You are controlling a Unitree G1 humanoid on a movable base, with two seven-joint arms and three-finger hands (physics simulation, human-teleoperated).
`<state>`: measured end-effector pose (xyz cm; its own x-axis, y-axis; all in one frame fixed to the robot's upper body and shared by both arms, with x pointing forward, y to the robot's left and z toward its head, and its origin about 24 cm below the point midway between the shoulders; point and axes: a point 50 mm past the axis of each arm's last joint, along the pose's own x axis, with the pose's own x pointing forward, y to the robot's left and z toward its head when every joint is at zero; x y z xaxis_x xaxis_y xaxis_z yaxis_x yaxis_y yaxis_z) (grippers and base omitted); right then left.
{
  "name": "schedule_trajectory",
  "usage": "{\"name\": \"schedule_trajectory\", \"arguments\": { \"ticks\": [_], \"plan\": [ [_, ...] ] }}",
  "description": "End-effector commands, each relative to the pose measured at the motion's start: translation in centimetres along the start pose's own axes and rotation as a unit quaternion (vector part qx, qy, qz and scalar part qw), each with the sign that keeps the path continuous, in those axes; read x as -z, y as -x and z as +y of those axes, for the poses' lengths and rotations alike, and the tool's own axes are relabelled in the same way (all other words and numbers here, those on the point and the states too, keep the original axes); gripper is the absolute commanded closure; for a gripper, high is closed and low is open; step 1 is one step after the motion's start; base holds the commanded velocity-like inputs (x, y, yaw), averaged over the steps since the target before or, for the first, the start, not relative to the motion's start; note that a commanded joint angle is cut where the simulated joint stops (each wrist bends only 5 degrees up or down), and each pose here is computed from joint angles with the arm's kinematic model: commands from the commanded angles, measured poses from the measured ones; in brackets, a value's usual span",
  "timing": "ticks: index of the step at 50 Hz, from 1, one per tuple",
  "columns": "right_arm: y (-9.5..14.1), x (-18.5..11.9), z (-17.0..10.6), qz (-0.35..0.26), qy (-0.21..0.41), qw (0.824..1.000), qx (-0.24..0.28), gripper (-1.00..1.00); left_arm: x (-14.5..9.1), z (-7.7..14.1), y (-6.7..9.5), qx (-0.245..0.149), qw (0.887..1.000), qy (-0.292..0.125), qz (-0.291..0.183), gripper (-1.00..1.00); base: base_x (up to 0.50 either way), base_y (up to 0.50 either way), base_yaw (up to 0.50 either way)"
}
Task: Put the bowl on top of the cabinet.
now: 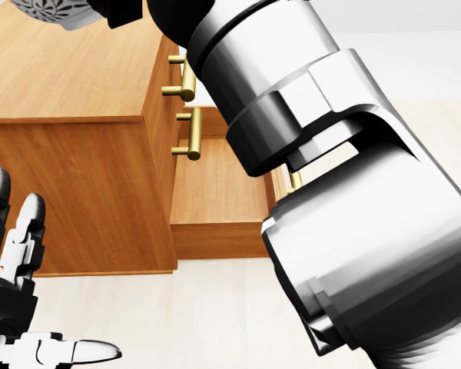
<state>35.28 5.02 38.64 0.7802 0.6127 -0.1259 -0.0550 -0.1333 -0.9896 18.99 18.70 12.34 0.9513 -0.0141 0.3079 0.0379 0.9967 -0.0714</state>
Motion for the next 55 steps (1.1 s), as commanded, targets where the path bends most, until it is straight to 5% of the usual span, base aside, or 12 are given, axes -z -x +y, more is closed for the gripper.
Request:
{"name": "schedule_trajectory", "arguments": {
  "ticks": [1, 55],
  "plan": [
    [0.1, 0.2, -0.1, -0.006, -0.019, 1.0, 0.005, 1.0, 0.8, 0.0, -0.4, -0.006, 1.0, 0.004, 0.012, -1.0, 0.0, 0.0, 0.0],
    [-1.1, 1.7, 3.7, -0.001, -0.054, 0.998, -0.031, 1.0, -1.8, 0.1, -0.6, -0.009, 0.999, -0.005, -0.046, -1.0, 0.0, 0.0, 0.0]
  ]
}}
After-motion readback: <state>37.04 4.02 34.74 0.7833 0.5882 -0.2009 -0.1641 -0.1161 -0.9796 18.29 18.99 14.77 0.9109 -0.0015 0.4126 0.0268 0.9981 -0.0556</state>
